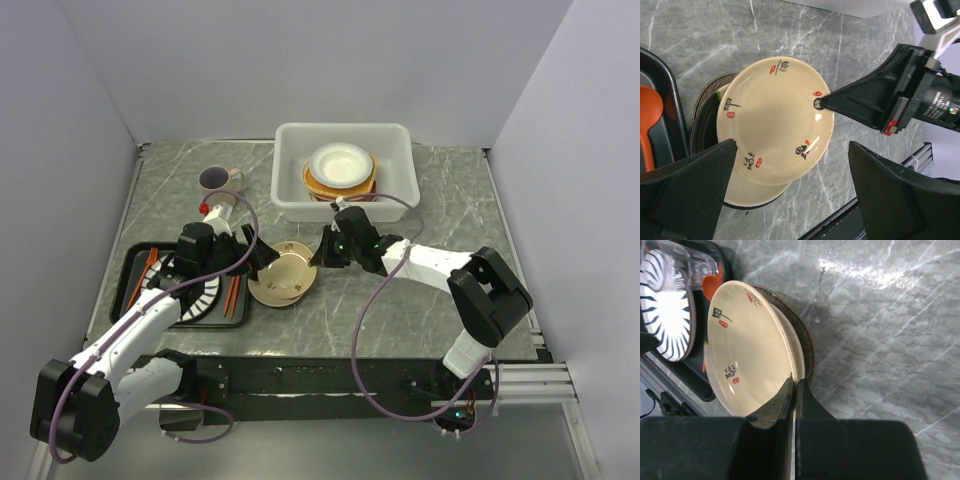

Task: Place the plates into the plastic bin on the countertop
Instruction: Pick up the plate at the center of the board.

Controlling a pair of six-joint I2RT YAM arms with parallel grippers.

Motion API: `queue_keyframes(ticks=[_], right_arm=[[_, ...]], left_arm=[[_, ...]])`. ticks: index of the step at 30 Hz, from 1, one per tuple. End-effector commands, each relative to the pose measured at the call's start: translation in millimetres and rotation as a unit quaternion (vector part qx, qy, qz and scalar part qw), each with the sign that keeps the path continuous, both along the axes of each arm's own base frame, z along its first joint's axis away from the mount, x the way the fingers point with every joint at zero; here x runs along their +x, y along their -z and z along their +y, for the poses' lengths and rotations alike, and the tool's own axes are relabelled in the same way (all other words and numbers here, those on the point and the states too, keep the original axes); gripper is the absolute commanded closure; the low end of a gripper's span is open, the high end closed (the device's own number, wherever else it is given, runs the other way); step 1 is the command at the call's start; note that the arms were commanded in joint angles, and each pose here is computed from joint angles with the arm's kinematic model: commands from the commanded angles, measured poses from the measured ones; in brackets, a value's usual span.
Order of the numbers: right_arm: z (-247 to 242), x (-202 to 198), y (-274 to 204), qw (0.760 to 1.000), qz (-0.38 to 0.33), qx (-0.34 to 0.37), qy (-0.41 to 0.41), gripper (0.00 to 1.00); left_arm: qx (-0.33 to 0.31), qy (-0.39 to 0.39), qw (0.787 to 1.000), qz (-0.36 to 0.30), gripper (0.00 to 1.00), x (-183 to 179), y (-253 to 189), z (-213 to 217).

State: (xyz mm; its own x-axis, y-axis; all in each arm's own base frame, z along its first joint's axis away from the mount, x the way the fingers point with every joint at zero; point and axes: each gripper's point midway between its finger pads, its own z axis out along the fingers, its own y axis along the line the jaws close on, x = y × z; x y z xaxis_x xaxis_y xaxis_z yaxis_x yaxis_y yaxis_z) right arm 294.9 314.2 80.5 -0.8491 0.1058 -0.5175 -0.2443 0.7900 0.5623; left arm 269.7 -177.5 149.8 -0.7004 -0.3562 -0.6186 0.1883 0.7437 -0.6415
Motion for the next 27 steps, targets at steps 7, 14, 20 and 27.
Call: queue_keyframes(ticks=[7, 14, 20, 27], right_arm=[[-0.1, 0.0, -54.4, 0.998, -0.06, 0.034, -0.005, 1.0], [-14.9, 3.7, -62.7, 0.997, -0.071, 0.027, 0.013, 1.0], [-29.3, 13.9, -75.3, 0.995, -0.09, 0.018, 0.035, 1.0], [-43.5, 32.3, -90.2, 0.993, -0.102, 0.036, 0.053, 1.0]], left_arm=[[-0.002, -0.019, 0.999, -0.029, 0.01, 5.4, -14.4, 4.8], [0.001, -0.03, 0.999, -0.037, 0.01, 5.7, -18.9, 9.5], [-0.001, -0.026, 0.999, -0.036, 0.01, 5.3, -17.3, 8.3], [0.001, -0.023, 0.999, -0.035, 0.01, 5.0, -15.9, 7.8]])
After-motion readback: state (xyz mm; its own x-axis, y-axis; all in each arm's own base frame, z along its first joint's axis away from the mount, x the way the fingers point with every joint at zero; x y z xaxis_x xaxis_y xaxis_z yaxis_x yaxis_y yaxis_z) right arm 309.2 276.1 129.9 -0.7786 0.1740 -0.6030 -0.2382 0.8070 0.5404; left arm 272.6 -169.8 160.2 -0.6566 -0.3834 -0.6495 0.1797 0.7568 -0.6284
